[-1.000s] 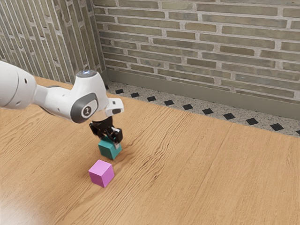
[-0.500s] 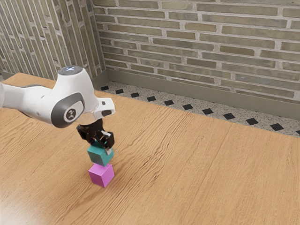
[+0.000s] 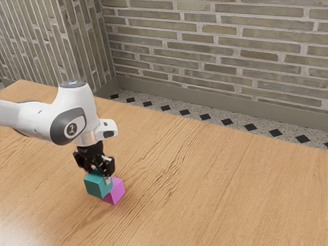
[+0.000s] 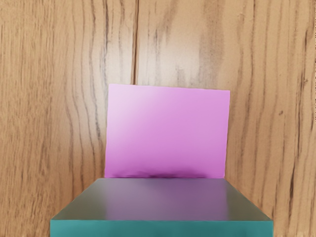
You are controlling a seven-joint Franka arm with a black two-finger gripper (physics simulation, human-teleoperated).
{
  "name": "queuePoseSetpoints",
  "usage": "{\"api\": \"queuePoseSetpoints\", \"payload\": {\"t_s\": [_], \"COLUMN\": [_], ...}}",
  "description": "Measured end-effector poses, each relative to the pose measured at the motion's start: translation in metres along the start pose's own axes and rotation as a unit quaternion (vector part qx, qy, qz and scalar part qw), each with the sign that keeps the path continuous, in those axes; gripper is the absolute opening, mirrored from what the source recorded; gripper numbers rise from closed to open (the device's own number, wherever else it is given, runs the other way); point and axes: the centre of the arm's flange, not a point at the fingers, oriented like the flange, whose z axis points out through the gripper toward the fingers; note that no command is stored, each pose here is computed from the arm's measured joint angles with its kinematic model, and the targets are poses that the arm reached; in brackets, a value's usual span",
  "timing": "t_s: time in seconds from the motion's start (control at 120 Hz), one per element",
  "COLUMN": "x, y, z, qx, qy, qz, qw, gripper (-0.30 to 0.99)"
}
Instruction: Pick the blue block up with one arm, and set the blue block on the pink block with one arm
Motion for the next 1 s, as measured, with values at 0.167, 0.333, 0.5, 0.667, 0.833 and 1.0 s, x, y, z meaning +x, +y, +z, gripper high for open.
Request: {"api": "queuePoseSetpoints", "payload": {"t_s": [0.167,0.333,0.5,0.667,0.833,1.0], "x": [-0.003,-0.004,0.002,0.016,0.021,0.030], "y": [0.003,0.006,0.007,0.007,0.006,0.006], "z": [0.001,0.002,-0.004,-0.002,-0.004,-0.003], "qx": [-0.001,-0.003,-0.005,-0.012,-0.014,-0.015], "qy": [-0.010,-0.015,-0.010,-0.010,-0.007,0.000], "qz": [0.015,0.026,0.037,0.046,0.048,0.046], "qw": [1.000,1.000,0.999,0.999,0.999,0.999], "gripper": [0.38,0.38,0.38,0.38,0.38,0.37]}}
